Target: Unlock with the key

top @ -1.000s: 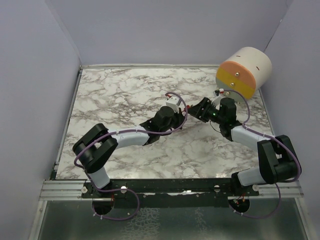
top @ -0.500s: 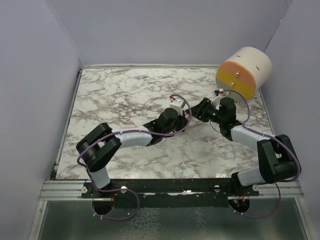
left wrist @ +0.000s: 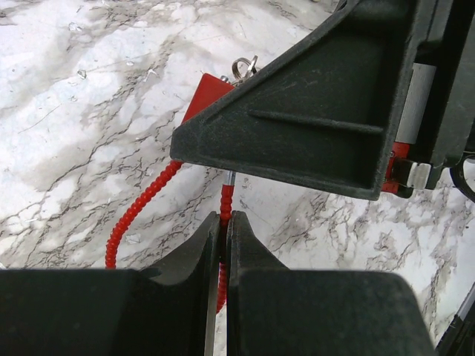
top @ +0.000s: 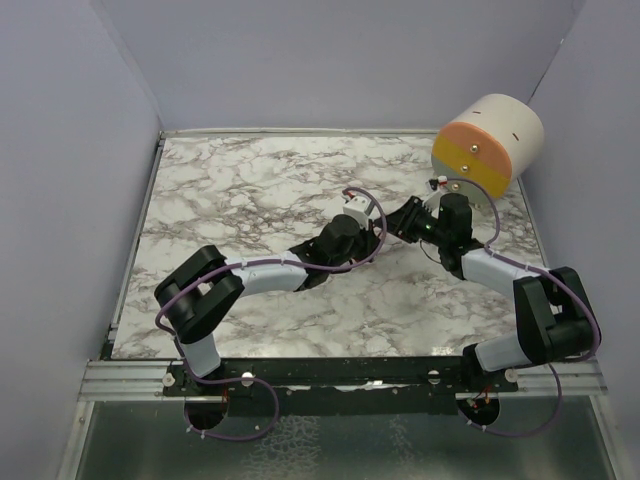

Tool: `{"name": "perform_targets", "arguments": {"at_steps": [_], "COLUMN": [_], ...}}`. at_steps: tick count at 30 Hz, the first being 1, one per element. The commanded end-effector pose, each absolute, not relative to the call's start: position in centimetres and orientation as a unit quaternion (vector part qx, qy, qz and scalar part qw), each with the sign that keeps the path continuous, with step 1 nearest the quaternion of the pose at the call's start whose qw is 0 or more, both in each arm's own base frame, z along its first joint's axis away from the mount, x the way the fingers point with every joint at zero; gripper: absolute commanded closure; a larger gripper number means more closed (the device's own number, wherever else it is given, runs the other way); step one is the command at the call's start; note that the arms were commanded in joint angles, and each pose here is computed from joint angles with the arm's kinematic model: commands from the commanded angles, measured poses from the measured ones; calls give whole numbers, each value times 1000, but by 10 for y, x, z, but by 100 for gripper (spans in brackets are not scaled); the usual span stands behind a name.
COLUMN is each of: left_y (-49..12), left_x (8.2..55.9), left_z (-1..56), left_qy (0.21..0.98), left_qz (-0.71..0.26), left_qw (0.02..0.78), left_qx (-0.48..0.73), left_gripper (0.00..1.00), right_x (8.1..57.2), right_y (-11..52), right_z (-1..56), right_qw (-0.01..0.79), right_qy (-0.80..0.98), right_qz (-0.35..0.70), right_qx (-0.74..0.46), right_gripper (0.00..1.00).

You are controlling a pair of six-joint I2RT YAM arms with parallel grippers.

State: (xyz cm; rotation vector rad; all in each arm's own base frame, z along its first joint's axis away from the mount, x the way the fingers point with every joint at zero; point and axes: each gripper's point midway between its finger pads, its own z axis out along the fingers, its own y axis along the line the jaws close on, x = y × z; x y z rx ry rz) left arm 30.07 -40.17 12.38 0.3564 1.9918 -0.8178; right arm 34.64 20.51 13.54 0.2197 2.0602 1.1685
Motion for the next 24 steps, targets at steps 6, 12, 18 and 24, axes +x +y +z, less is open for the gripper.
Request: {"name": "perform_targets", "arguments": {"at_steps": [6,12,18,24], "left_y": [-411,-404,-388,-370], "left_x": [305,309,320,331], "left_z": [141,140,135,131], "left_qy": [795,798,806,812], "left_qz": [-339,-325,-300,-288], "left_qw": [481,489,495,496], "left_qx": [144,137,125,108], "left_gripper": [100,100,100,100], "right_x": [353,352,350,349], "right_y": [205,203,201,198], "right_z": [141,140,142,143], "right_qw": [379,382,387,394], "right_qy": [801,802,801,800], "right_qz": [456,452,449,443], "right_qx": [80,87,87,91], "right_gripper": [94,99,99,99]}}
